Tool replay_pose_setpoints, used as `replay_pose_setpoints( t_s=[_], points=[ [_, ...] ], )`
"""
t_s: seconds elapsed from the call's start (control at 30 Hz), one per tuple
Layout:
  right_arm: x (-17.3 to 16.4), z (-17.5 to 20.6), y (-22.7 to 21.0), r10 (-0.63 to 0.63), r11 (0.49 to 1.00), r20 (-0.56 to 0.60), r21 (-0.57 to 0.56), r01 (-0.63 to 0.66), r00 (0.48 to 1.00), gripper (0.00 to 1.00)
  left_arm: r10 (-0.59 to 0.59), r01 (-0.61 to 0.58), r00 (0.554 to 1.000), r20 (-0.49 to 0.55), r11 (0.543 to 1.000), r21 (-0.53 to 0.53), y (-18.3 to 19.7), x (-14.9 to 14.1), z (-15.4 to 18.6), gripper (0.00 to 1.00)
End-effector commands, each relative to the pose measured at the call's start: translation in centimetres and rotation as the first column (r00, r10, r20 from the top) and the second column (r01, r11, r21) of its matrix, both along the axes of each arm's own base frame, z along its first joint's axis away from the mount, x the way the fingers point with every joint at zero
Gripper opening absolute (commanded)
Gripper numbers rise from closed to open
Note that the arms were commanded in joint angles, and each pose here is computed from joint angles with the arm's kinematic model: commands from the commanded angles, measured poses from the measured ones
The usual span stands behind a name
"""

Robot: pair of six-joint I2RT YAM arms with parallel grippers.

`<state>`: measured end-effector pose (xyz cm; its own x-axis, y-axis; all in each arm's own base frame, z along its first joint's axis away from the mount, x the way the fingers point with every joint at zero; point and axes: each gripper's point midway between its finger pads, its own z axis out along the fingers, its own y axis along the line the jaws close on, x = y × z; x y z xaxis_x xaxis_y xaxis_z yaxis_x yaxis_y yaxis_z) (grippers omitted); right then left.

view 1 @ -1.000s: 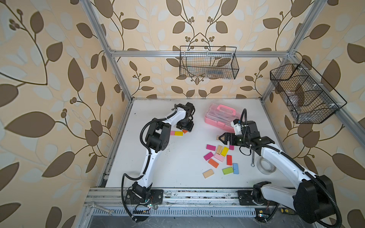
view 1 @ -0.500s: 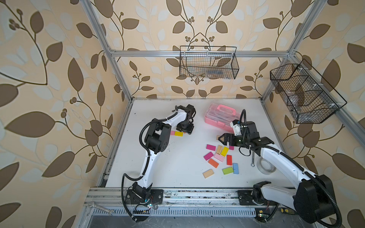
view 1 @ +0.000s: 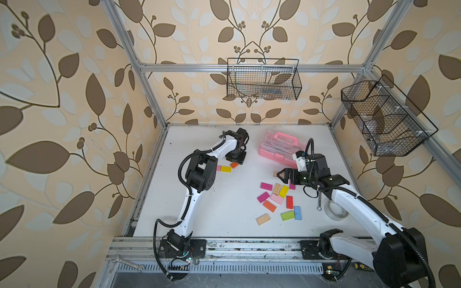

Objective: Assemble the number 7 with building blocks
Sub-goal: Pick up the building block from the center of the board.

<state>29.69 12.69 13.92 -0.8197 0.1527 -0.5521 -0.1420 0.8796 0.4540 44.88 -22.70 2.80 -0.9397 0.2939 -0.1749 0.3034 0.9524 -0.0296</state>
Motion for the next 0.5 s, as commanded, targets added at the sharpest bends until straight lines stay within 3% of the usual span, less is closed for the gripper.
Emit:
replay_pose_setpoints(
  t_s=[0.0, 0.1, 0.47],
  points=[
    [-0.7, -0.8, -0.6, -0.004, 1.000, -0.016, -0.022, 0.004, 1.000, 1.00, 0.013, -0.013, 1.000, -0.027, 1.000, -0.008, -0.2, -0.4, 0.1, 0.34],
    [-0.5, -0.7, -0.6, -0.008, 1.000, -0.012, -0.019, 0.008, 1.000, 1.00, 0.027, -0.027, 0.999, -0.019, 0.999, -0.025, -0.4, -0.4, 0.7, 0.22],
    [0.1, -0.7, 0.1, -0.002, 1.000, -0.009, 0.018, 0.003, 1.000, 1.00, 0.110, -0.085, 0.987, 0.117, 0.975, -0.203, -1.4, -0.6, 10.3, 0.18]
  ],
)
